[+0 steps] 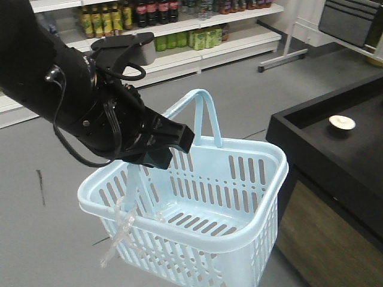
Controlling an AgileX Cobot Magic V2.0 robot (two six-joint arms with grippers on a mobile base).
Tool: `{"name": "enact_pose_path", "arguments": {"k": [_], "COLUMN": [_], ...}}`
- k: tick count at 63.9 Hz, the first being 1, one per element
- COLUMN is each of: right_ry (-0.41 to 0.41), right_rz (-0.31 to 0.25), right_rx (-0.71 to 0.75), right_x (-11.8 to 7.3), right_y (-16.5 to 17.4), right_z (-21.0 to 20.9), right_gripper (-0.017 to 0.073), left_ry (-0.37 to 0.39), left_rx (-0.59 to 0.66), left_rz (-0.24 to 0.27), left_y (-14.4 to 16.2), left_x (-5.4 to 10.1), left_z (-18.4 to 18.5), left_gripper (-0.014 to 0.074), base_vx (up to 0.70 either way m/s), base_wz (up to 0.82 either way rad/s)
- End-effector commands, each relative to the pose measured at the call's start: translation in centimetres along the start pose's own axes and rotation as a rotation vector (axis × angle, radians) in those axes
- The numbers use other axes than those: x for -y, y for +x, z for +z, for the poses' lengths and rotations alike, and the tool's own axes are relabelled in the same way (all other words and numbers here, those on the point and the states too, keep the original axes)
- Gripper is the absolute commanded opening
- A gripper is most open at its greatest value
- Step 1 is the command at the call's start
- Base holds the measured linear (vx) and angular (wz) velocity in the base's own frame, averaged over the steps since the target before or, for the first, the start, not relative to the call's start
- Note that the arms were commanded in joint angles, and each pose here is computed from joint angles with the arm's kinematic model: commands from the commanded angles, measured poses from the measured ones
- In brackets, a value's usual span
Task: Pick three apples into basket with both arms
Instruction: 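Drive the base with the held basket toward another fruit table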
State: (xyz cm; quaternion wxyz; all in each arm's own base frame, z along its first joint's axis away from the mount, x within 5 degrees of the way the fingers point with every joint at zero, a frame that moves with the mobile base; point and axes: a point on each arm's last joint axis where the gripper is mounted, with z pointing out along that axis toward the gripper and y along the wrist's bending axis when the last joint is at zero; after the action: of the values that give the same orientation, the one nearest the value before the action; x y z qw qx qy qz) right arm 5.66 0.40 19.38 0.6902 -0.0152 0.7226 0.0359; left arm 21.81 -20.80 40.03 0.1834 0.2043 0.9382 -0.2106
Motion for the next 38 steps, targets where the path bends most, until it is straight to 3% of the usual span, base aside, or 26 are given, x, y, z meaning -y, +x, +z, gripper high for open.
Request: {"name": "enact_pose_path", "arguments": {"k": [1,38], "right_ry": [0.003,0.003], "right_rz": [-0.009,-0.009], "right_rx": [0.062,0.062], "right_x": [0.02,0.02], "right_y": [-0.16,-0.16], "right_z": [-0.01,-0.01], "right_gripper": [-0.0004,-0.0004], "left_ry": [0.061,0.061], "left_rx": [0.112,0.112], "left_rz": [0.004,0.004], "left_y": [-0.19,-0.19], "left_x": [0.91,0.91], "left_z": [-2.41,-2.41], "left_gripper": [-0.0008,-0.0008], "base_vx": [0.15,0.14], "base_wz": [-0.57,-0.54]}}
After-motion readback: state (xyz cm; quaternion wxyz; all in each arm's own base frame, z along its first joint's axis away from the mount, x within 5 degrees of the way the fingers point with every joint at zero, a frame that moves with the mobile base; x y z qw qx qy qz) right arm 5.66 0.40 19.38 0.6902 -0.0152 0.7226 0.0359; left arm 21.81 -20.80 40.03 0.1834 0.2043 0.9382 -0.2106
